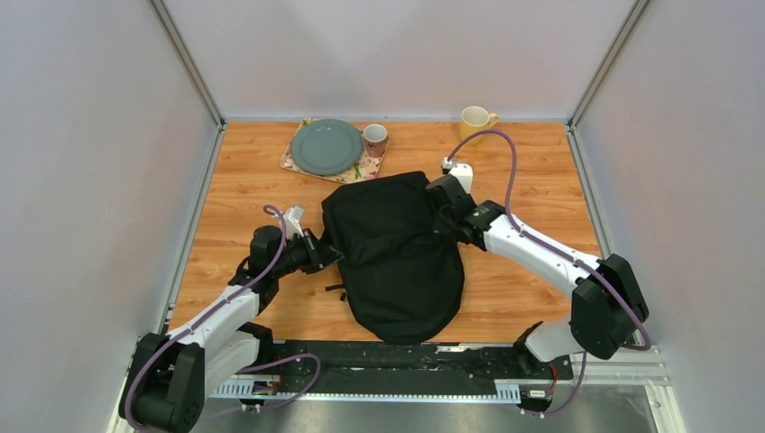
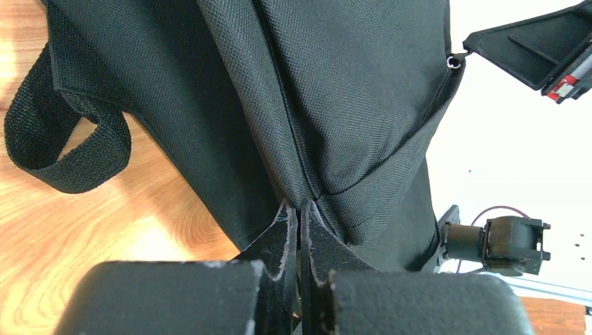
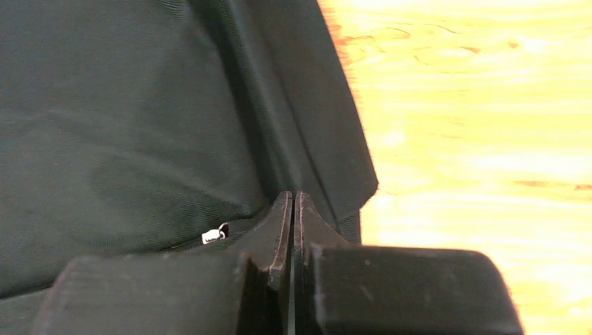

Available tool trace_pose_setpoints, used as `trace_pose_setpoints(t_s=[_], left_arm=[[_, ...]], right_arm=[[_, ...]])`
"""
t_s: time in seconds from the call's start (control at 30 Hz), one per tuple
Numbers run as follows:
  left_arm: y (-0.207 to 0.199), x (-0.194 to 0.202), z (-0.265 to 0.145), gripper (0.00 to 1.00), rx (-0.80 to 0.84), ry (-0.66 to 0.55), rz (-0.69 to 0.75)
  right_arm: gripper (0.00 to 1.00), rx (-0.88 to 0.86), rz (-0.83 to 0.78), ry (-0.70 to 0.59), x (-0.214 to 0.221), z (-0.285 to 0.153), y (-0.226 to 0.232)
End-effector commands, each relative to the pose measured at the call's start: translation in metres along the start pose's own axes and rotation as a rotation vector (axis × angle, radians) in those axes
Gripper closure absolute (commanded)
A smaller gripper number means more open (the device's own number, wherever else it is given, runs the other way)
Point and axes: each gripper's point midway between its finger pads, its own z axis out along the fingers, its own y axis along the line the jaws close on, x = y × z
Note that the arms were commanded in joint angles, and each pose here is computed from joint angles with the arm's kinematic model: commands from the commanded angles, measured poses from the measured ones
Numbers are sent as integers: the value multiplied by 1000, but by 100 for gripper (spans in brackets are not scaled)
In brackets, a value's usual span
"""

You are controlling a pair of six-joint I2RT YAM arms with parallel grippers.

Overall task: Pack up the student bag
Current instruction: Zip the student bag at the center of the board, then adjust the student bag at the center of the board.

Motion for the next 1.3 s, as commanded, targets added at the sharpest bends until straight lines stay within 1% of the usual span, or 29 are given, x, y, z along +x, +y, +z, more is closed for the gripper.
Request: trace_pose_setpoints(t_s=[0.0, 0.13, 0.2, 0.23, 0.27, 0.3, 0.33, 0.37, 0.4, 0.43, 0.5, 0.53, 0.6, 0.63, 0.7, 0.77, 0.83, 0.87, 0.9, 0.93, 0.97, 1.0, 1.03, 1.1, 1.13, 1.17, 1.2, 1.23, 1.27], left_arm=[[-3, -17, 0, 100, -2, -28, 53], [-6, -17, 1, 100, 18, -17, 57], [-6, -16, 2, 100, 18, -11, 55], [-7, -16, 1, 100, 20, -6, 56], [-6, -15, 1, 100, 12, 6, 62], [-5, -14, 1, 100, 6, 15, 65], [-4, -15, 0, 100, -6, 17, 68], [-2, -15, -1, 99, -19, 27, 78], [-2, -14, -1, 96, -25, 31, 83], [-1, -15, -2, 90, -33, 28, 85], [-1, -15, -3, 85, -34, 30, 85], [-2, -14, -4, 81, -32, 30, 84], [-4, -14, -5, 76, -25, 26, 78], [-6, -14, -6, 71, -19, 22, 78], [-10, -14, -8, 67, -5, 23, 70], [-17, -13, -10, 61, 23, 29, 78], [-24, -11, -14, 49, 60, 34, 87], [-26, -10, -14, 48, 75, 35, 79], [-30, -7, -15, 47, 97, 44, 74], [-27, -1, -16, 46, 100, 55, 64], [-27, 2, -16, 45, 105, 64, 59], [-24, 6, -16, 44, 104, 75, 51], [-18, 17, -15, 43, 98, 102, 30], [-21, 22, -12, 43, 135, 105, 5], [-19, 35, -9, 43, 138, 142, -15], [-24, 34, -5, 43, 156, 132, -6], [-23, 35, -1, 43, 145, 135, -4], [-25, 35, 6, 43, 141, 161, -4], [-28, 31, 11, 43, 149, 161, 7]], right_arm=[[100, 90, 28, -43, -8, -3, -40], [100, 43, 39, -8, 3, 0, -38], [99, -53, 74, 39, 13, 3, -30], [88, -80, 96, 55, 16, 4, -29], [81, -105, 125, 85, 22, 7, -34], [72, -104, 146, 93, 24, 8, -39], [66, -128, 171, 95, 23, 5, -40], [61, -113, 213, 95, 21, 7, -52], [56, -111, 237, 107, 24, 8, -59], [55, -120, 264, 103, 21, 5, -63], [55, -146, 312, 102, 18, 1, -67], [55, -184, 315, 106, 18, -3, -60], [54, -283, 345, 90, 9, -14, -44], [53, -346, 351, 102, 10, -19, -33], [53, -402, 384, 107, 5, -21, -22], [52, -505, 404, 132, 1, -25, -2], [49, -538, 404, 131, -3, -26, 9], [46, -540, 401, 128, -4, -23, 12], [40, -521, 391, 147, 0, -14, 13], [38, -482, 383, 157, 3, -5, 12], [37, -454, 377, 182, 3, -1, 11], [37, -416, 363, 231, 16, 14, 8], [37, -392, 351, 247, 21, 19, 7], [37, -350, 332, 281, 35, 28, 4], [38, -351, 320, 305, 46, 28, 7], [39, -367, 316, 305, 50, 28, 11], [43, -359, 313, 342, 71, 28, 8], [49, -373, 309, 346, 80, 21, 15], [56, -387, 309, 339, 86, 18, 19]])
